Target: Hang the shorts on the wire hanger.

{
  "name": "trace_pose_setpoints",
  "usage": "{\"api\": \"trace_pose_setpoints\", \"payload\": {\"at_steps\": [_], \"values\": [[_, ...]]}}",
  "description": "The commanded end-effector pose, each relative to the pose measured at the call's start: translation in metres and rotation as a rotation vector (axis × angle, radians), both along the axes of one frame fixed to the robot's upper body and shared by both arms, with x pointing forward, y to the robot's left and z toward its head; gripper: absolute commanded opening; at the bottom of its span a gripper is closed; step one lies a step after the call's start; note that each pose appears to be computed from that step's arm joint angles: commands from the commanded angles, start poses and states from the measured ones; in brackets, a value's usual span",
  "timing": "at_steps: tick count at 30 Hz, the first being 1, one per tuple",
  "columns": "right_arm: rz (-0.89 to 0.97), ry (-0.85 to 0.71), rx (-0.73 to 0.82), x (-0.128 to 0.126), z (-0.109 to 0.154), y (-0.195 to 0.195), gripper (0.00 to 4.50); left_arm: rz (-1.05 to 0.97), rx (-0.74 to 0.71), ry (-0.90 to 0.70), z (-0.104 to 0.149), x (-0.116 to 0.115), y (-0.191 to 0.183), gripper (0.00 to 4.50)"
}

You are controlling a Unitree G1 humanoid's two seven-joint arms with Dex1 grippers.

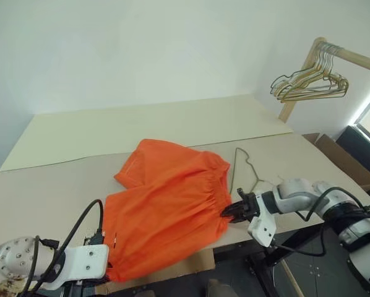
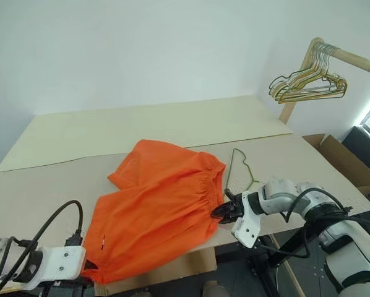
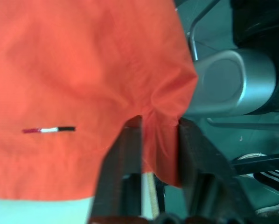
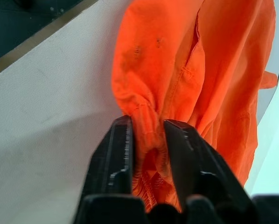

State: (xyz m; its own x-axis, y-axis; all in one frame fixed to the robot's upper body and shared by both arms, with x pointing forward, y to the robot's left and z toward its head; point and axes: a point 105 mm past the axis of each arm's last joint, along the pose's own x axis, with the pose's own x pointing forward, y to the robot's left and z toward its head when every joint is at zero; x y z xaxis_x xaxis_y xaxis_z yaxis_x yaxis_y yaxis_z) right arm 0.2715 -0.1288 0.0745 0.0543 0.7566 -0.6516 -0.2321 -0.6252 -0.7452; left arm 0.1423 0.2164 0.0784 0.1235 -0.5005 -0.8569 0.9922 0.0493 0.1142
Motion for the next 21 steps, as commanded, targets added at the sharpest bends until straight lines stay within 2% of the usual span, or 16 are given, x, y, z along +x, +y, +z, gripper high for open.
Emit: {"api": "trace_pose_setpoints", "payload": {"at_steps": [1, 2, 4, 7, 10, 12, 16, 18, 21], "values": [[-0.012, 0.032, 0.052, -0.005, 0.019, -0.002, 2.41, -0.010, 0.030, -0.029, 0.012, 0.004, 0.013, 2.36], [-0.043, 0.069, 0.086, -0.008, 0.025, -0.003, 2.93, -0.010, 0.042, -0.032, 0.016, 0.005, 0.020, 2.86], [-0.107, 0.148, 0.145, -0.011, 0.037, -0.004, 3.45, -0.004, 0.072, -0.033, 0.022, 0.006, 0.033, 3.36], [-0.236, 0.317, 0.224, -0.013, 0.058, -0.015, 4.50, 0.022, 0.130, -0.058, 0.033, 0.013, 0.057, 4.38], [-0.445, 0.473, 0.353, 0.005, 0.079, -0.030, 4.50, 0.074, 0.149, -0.117, 0.046, 0.024, 0.076, 4.45], [-0.610, 0.553, 0.430, 0.023, 0.088, -0.039, 4.50, 0.110, 0.074, -0.175, 0.056, 0.035, 0.077, 4.45], [-1.136, 0.687, 0.586, 0.079, 0.089, -0.058, 4.50, 0.170, -0.267, -0.311, 0.086, 0.065, 0.046, 4.45], [-1.329, 0.783, 0.682, 0.096, 0.087, -0.060, 4.50, 0.166, -0.372, -0.336, 0.093, 0.076, 0.031, 4.45], [-1.594, 0.828, 0.781, 0.114, 0.073, -0.061, 4.50, 0.147, -0.518, -0.337, 0.097, 0.085, 0.009, 4.45]]}}
